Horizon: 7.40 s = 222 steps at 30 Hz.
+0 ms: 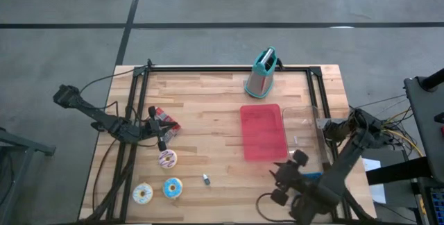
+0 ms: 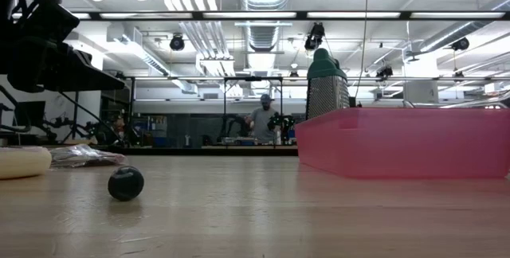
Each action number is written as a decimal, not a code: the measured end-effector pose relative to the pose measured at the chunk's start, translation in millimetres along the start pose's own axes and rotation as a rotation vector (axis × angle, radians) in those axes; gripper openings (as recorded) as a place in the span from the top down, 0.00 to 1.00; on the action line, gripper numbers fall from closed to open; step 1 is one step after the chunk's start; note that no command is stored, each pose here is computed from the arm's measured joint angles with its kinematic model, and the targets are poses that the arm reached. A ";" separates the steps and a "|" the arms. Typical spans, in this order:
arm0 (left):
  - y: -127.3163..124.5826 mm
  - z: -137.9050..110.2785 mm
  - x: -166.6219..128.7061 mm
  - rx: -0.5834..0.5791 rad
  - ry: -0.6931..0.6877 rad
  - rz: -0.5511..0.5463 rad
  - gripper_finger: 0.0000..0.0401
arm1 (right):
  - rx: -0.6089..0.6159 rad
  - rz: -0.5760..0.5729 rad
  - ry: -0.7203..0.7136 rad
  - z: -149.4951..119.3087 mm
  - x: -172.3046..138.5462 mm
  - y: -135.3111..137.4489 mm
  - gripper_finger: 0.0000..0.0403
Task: Pick & Place Food Item
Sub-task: Put the blue food coloring bottle into the blue bin, then put the popcorn bag into the pink bin
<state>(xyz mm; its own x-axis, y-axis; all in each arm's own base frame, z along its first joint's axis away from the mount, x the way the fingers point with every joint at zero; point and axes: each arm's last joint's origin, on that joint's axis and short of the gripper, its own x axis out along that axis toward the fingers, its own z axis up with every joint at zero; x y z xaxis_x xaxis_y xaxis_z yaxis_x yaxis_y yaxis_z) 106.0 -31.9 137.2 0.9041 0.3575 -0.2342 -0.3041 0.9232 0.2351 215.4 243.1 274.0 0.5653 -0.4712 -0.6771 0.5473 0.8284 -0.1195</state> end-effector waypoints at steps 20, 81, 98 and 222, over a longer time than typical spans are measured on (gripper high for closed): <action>0.0 -0.1 0.0 0.001 0.000 0.000 0.97 | 0.164 0.368 0.171 123.8 97.7 1.0 0.65; -1.3 -2.3 1.3 0.022 0.021 0.001 0.97 | 0.357 0.174 0.366 83.9 247.4 141.1 0.65; -1.3 -2.3 1.3 0.023 0.021 0.001 0.97 | 0.346 0.170 0.394 73.8 257.2 144.5 0.68; -1.4 -2.5 1.4 0.025 0.023 0.001 0.97 | 0.359 -0.215 0.787 -141.2 -33.3 42.1 0.71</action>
<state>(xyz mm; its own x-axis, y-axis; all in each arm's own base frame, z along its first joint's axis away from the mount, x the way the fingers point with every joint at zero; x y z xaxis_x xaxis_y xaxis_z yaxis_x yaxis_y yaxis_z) 107.0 -32.4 134.2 0.8965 0.3618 -0.2555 -0.2971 0.9191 0.2589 132.6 336.5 189.0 -0.0872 -0.1511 -0.9847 0.8278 0.5389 -0.1560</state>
